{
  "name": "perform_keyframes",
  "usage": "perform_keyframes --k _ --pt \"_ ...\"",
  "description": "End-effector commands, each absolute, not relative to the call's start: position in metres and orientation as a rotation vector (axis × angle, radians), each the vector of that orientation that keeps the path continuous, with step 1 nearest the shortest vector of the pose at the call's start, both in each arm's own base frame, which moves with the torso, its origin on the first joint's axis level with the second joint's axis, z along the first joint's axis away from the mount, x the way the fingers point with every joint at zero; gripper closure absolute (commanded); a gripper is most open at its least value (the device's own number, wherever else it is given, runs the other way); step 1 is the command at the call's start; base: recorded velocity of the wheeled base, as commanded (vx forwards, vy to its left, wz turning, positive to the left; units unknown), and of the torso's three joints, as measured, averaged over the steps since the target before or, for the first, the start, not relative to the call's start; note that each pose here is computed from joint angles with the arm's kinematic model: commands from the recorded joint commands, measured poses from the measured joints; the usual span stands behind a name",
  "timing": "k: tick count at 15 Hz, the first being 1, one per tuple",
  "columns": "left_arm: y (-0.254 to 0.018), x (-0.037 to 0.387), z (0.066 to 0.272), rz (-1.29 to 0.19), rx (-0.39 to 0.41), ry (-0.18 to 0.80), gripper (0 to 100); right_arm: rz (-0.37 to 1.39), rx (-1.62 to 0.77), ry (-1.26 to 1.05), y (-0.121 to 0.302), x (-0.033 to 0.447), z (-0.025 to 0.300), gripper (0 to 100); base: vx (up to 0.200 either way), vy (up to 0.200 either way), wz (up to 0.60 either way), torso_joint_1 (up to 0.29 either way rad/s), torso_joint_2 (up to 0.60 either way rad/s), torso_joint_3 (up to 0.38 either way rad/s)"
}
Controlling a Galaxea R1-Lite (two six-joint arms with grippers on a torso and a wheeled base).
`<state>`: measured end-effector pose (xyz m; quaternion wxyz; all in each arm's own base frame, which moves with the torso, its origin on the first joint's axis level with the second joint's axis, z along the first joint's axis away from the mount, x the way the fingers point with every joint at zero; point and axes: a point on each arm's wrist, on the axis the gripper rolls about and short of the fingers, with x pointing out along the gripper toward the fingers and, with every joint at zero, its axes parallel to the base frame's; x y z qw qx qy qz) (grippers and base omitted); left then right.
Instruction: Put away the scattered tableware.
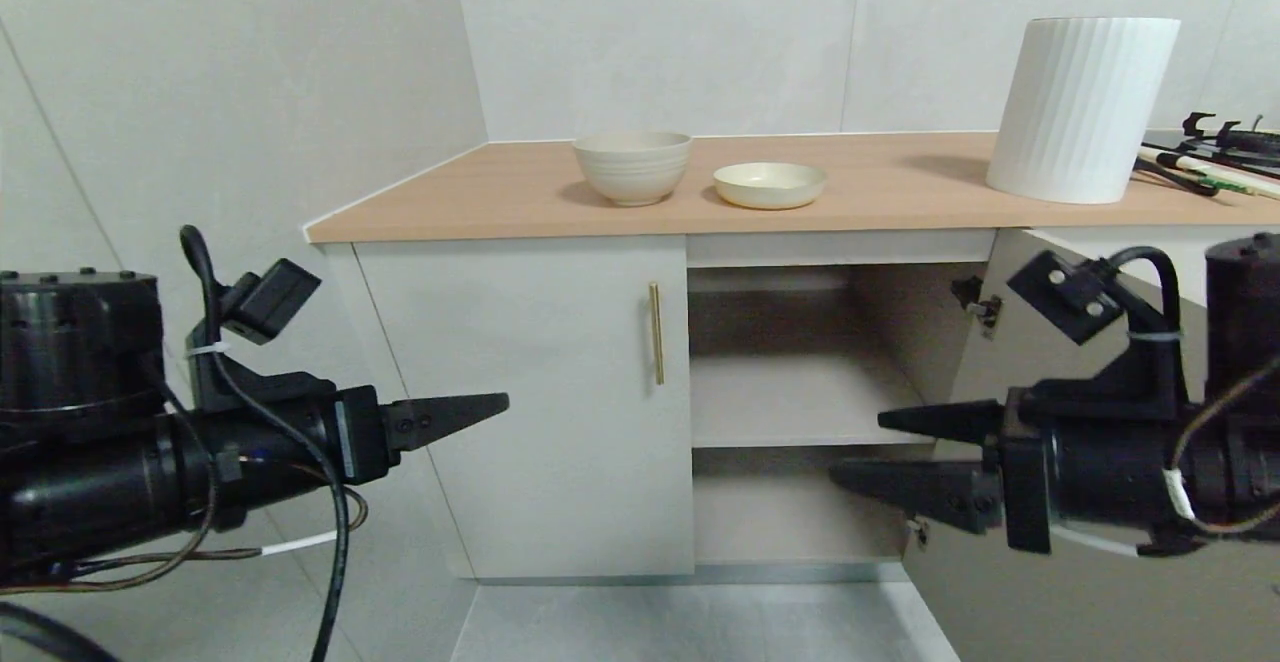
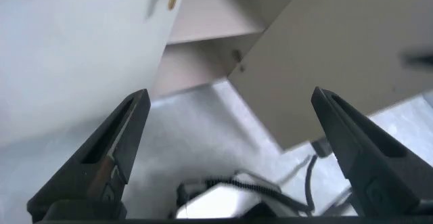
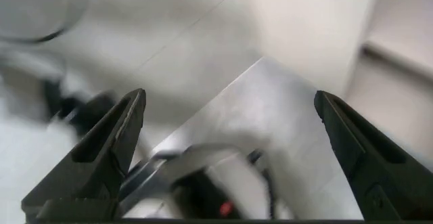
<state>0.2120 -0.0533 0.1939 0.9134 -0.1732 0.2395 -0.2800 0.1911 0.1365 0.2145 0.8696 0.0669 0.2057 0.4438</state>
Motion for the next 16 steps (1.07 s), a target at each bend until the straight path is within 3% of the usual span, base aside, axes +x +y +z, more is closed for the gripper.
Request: perform_keyframes --k 1,4,12,16 --pt "-0.045 0.196 0.227 -0.574 -0.351 0.388 0 0.798 0.143 0.407 0.148 0.234 0.225 0 0.000 0.000 0.00 0.000 0.00 0.000" --pt "-0.045 0.197 0.230 -0.548 -0.348 0.376 0 0.640 0.108 0.471 0.150 0.241 0.237 0 0.000 0.000 0.00 0.000 0.00 0.000" --pt "-0.044 0.192 0.236 -0.542 -0.338 0.347 0 0.611 0.152 0.499 0.134 0.216 0.255 0 0.000 0.000 0.00 0.000 0.00 0.000" --pt "-0.044 0.192 0.237 -0.543 -0.338 0.342 0 0.610 0.152 0.495 0.133 0.215 0.256 0 0.200 0.000 0.00 0.005 0.00 0.002"
